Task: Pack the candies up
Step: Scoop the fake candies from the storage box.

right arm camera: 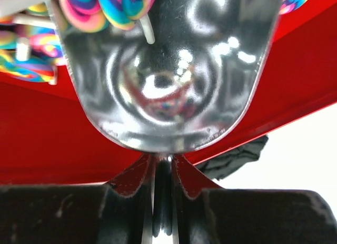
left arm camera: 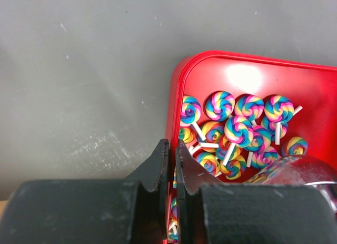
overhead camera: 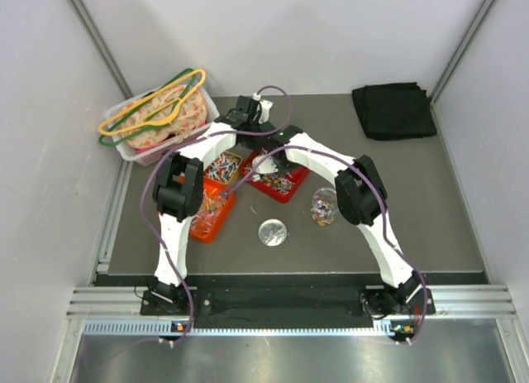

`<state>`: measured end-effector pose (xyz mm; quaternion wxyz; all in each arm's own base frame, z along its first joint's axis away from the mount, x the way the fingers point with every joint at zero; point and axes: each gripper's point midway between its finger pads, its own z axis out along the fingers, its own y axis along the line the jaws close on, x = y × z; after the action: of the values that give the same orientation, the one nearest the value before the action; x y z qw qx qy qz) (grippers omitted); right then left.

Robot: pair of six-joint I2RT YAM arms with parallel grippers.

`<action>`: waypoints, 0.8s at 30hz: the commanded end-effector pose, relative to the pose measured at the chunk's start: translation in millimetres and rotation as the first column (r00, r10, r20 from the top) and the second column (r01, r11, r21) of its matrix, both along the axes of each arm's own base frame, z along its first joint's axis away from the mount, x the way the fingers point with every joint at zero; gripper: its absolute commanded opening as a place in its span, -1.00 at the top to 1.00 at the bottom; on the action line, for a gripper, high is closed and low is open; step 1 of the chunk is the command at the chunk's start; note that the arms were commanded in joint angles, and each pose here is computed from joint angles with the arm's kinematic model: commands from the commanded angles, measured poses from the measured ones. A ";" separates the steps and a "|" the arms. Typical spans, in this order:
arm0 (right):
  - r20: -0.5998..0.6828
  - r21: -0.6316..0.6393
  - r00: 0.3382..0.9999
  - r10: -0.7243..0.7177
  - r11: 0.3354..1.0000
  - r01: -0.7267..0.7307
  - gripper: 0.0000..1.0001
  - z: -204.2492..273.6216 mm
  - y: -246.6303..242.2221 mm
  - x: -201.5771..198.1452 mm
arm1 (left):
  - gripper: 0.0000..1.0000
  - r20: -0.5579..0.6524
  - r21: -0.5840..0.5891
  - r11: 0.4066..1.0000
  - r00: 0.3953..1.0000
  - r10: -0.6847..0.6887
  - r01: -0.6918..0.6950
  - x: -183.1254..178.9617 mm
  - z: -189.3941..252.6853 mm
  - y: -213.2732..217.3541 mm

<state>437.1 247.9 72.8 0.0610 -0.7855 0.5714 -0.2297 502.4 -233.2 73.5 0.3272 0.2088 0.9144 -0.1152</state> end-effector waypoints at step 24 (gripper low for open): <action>-0.129 0.369 0.991 0.018 0.929 0.031 1.00 -25.6 49.0 -26.2 | 1.00 0.256 -0.227 0.972 0.967 0.007 0.053 25.5 109.4 -44.4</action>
<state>417.5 257.7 56.6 0.1256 -0.7627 0.6207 -0.1312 501.0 -238.2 75.3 0.3293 0.2105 0.9124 -0.1217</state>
